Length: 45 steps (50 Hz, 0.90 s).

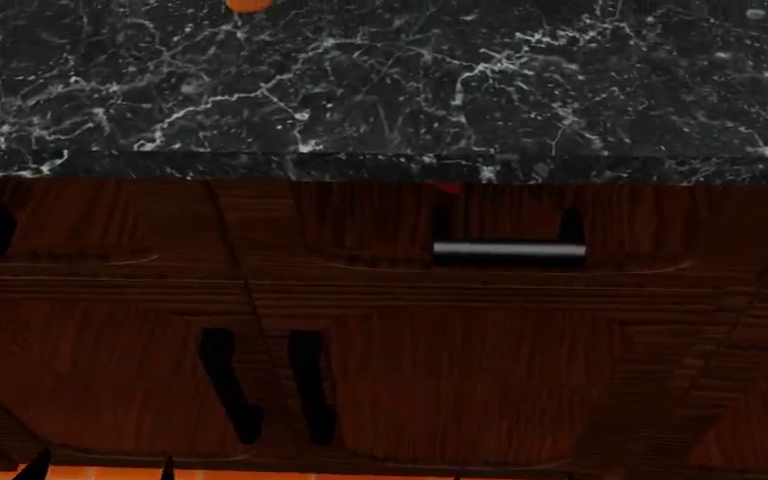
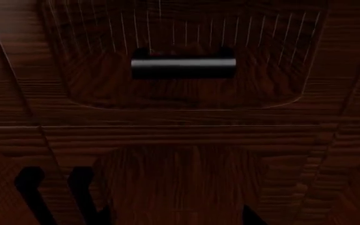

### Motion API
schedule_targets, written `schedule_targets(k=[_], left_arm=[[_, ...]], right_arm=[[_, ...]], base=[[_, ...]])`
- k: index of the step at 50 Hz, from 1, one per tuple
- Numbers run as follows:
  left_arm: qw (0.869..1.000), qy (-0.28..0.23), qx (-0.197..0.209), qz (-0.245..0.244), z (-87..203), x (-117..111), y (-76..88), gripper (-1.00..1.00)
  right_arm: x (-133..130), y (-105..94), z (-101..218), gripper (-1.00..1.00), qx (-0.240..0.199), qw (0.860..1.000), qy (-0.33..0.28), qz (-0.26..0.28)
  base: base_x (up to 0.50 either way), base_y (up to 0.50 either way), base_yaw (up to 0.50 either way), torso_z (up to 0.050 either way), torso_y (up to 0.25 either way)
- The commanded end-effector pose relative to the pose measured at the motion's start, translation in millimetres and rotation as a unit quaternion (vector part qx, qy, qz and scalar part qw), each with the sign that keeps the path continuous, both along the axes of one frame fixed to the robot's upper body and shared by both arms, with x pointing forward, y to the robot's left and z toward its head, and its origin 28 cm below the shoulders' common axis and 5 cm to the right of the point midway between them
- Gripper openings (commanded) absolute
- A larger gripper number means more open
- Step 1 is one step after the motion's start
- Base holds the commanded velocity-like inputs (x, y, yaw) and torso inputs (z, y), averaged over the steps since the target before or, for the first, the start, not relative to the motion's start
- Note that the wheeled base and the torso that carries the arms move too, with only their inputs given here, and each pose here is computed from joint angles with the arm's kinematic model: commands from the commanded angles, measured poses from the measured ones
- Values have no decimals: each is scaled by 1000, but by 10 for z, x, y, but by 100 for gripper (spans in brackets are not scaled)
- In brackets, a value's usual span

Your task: Open the right drawer.

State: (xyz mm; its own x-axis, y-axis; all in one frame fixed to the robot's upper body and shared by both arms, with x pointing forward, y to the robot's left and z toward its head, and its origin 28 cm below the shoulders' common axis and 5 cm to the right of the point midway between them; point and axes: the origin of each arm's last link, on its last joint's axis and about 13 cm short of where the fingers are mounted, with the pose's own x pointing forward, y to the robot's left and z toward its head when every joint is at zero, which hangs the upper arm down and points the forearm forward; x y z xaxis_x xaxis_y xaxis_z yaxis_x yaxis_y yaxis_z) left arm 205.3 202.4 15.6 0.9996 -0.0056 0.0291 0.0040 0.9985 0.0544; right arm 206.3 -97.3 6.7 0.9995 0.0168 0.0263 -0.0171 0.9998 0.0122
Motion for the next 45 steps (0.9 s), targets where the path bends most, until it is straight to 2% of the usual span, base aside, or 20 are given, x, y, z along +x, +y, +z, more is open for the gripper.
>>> schedule_targets(k=[1, 38, 45], left_arm=[[1000, -1, -8, -3, -1, 10, 3, 100], [1000, 2, -6, -4, -8, 16, 3, 100], [1000, 6, -5, 0, -13, 15, 9, 100]], right_arm=[[11, 14, 36, 100, -1, 1000, -3, 3], [17, 14, 23, 100, -2, 1000, 1, 6], [18, 21, 19, 100, -16, 1000, 2, 2]], base=[[176, 0, 0, 0, 0], [130, 0, 0, 0, 0], [35, 0, 0, 0, 0]])
